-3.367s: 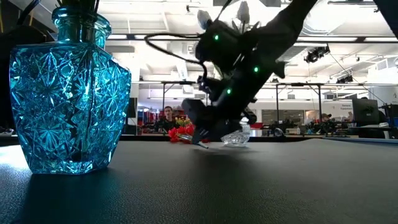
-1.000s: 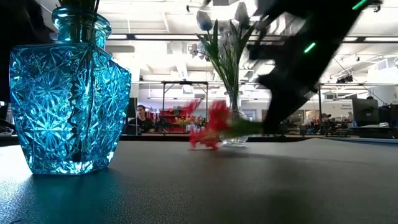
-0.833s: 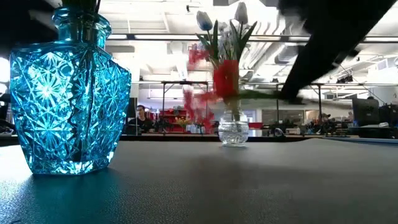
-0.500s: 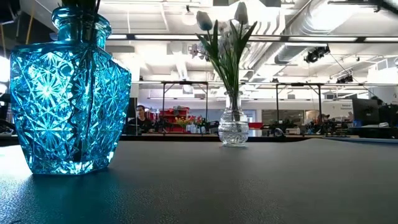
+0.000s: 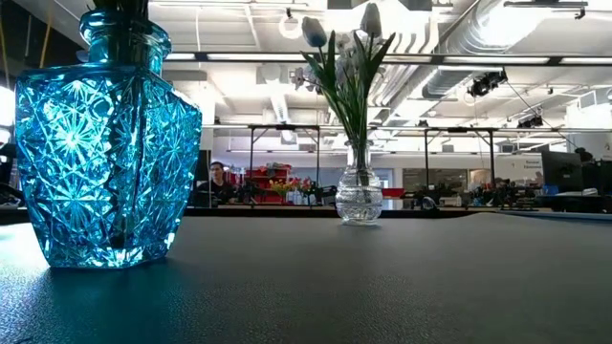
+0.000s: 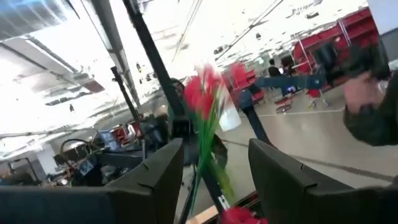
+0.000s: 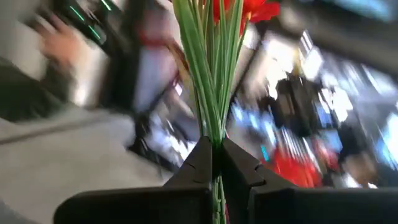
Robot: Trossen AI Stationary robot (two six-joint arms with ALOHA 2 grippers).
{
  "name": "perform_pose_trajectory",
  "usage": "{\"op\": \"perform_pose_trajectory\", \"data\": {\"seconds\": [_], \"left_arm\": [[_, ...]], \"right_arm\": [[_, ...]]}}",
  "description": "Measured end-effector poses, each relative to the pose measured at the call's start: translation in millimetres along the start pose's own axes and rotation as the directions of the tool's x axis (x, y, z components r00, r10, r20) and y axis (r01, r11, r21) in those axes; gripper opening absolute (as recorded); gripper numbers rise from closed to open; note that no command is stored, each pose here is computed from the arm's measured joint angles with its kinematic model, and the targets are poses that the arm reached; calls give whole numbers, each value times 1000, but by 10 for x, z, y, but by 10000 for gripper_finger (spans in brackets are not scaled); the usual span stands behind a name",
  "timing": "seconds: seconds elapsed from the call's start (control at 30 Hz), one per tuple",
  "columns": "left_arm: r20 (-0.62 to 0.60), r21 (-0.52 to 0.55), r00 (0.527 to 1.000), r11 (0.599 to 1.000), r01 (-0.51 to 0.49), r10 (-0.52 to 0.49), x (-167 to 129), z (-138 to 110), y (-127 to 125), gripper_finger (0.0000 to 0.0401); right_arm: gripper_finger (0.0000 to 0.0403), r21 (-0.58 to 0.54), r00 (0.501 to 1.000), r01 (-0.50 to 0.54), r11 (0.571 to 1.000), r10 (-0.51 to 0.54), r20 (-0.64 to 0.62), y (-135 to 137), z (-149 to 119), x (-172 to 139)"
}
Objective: Sort flowers into vase by color
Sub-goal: Put the red flowers into the blue vase
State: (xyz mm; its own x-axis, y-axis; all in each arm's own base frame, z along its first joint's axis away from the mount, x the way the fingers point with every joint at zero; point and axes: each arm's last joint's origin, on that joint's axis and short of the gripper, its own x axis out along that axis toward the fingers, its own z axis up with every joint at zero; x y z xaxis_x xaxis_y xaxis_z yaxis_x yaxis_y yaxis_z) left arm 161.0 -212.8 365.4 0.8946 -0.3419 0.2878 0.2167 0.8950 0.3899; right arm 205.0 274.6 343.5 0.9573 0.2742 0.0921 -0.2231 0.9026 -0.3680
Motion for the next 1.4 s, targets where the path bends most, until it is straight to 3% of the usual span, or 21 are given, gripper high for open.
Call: {"op": "perform_pose_trajectory", "data": {"seconds": [0.13,0.27,0.4,0.57,0.7,0.8,0.97,1.03,1.4], "left_arm": [[-10,10,1000,1000,-8,8,180,-189,-32,167],[-62,-26,998,999,-33,31,383,-301,-9,167],[-128,-20,991,999,-44,41,596,-377,4,167],[-156,6,988,1000,0,1,887,-553,0,167],[-186,191,982,981,45,-9,1091,-754,-37,169],[-202,259,979,965,28,26,1248,-845,-31,175],[-231,255,954,958,-133,193,1496,-923,148,190],[-238,250,947,956,-156,217,1573,-989,222,195],[-190,231,972,969,-91,137,1715,-1062,361,197]], "right_arm": [[0,-96,983,-69,993,84,162,-135,132,10],[0,-133,970,10,991,23,243,-286,238,-6],[0,-101,953,55,993,-23,301,-416,316,-28],[0,-41,957,7,999,6,291,-512,230,79],[0,12,945,-81,997,73,318,-629,159,177],[0,19,944,-96,995,85,318,-715,111,234],[0,22,952,-75,997,65,300,-841,36,312],[0,42,954,-82,996,66,294,-878,4,342],[0,35,972,-90,995,80,219,-924,-154,451]]}}
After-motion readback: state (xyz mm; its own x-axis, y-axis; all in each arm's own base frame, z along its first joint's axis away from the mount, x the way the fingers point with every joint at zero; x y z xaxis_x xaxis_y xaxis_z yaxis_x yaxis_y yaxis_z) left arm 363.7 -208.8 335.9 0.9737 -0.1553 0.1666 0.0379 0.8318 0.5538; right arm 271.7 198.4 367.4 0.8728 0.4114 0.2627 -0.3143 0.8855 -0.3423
